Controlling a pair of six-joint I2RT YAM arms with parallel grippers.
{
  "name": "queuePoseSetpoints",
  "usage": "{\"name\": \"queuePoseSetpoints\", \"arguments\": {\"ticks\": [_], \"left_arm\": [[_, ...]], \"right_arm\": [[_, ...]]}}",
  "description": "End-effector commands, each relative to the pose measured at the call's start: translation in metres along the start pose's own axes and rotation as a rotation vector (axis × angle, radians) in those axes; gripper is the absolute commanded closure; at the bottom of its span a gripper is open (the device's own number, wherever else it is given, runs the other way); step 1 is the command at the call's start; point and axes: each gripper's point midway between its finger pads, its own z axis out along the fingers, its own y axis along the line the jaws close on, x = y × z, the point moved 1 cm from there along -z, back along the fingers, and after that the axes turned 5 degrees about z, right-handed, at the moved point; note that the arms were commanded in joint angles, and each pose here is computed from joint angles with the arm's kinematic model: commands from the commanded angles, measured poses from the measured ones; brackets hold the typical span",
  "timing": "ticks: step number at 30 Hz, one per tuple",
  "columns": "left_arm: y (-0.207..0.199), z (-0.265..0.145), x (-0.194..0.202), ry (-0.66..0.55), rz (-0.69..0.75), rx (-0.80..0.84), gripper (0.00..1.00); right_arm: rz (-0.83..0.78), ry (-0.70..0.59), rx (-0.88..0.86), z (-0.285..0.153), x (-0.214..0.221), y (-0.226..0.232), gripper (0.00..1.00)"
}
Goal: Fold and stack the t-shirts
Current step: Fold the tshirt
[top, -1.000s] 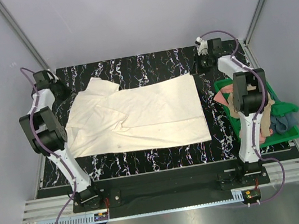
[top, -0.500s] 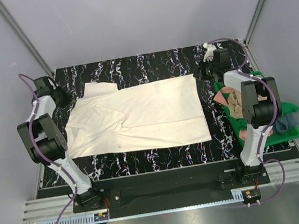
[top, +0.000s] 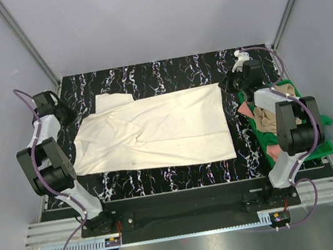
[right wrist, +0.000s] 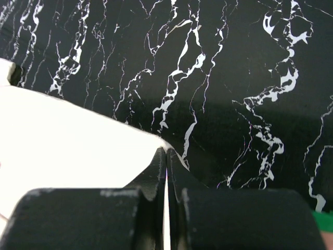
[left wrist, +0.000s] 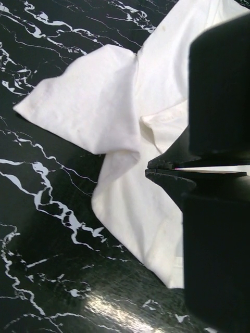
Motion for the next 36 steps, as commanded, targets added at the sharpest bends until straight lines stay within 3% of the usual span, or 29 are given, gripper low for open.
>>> {"name": "queuePoseSetpoints", "arguments": {"ticks": [1, 9, 11, 12, 13, 15, 16, 24, 31, 36], "left_arm": [[-0.004, -0.023, -0.017, -0.098, 0.001, -0.004, 1.00], [-0.010, -0.035, -0.003, -0.082, 0.022, 0.038, 1.00], [-0.020, -0.031, -0.005, -0.080, 0.042, 0.089, 0.89], [-0.025, -0.028, -0.009, -0.089, 0.072, 0.102, 0.71], [-0.023, -0.020, -0.007, -0.075, 0.078, 0.096, 0.62], [-0.023, -0.013, -0.020, -0.085, 0.103, 0.090, 0.49], [-0.017, 0.001, -0.014, -0.036, 0.099, 0.075, 0.48], [-0.026, 0.053, -0.034, 0.029, 0.119, 0.115, 0.44], [-0.040, 0.082, 0.002, 0.163, 0.133, 0.241, 0.45], [-0.054, 0.076, 0.015, 0.183, 0.201, 0.279, 0.47]], "right_arm": [[0.022, -0.118, 0.027, -0.022, -0.035, 0.009, 1.00], [0.070, -0.050, 0.006, -0.028, 0.000, 0.010, 0.99], [0.077, -0.051, -0.003, -0.028, -0.001, 0.011, 0.99], [0.079, -0.055, -0.013, -0.028, -0.003, 0.013, 0.99], [0.087, -0.057, -0.033, -0.027, -0.006, 0.017, 0.99], [0.088, -0.051, -0.052, -0.026, -0.008, 0.021, 0.99], [0.089, -0.051, -0.063, -0.025, -0.011, 0.024, 0.99], [0.106, -0.021, -0.107, -0.017, -0.009, 0.030, 0.99], [0.063, 0.021, -0.117, -0.003, -0.007, 0.027, 0.97], [0.038, 0.048, -0.103, 0.003, 0.000, 0.019, 0.97]]}}
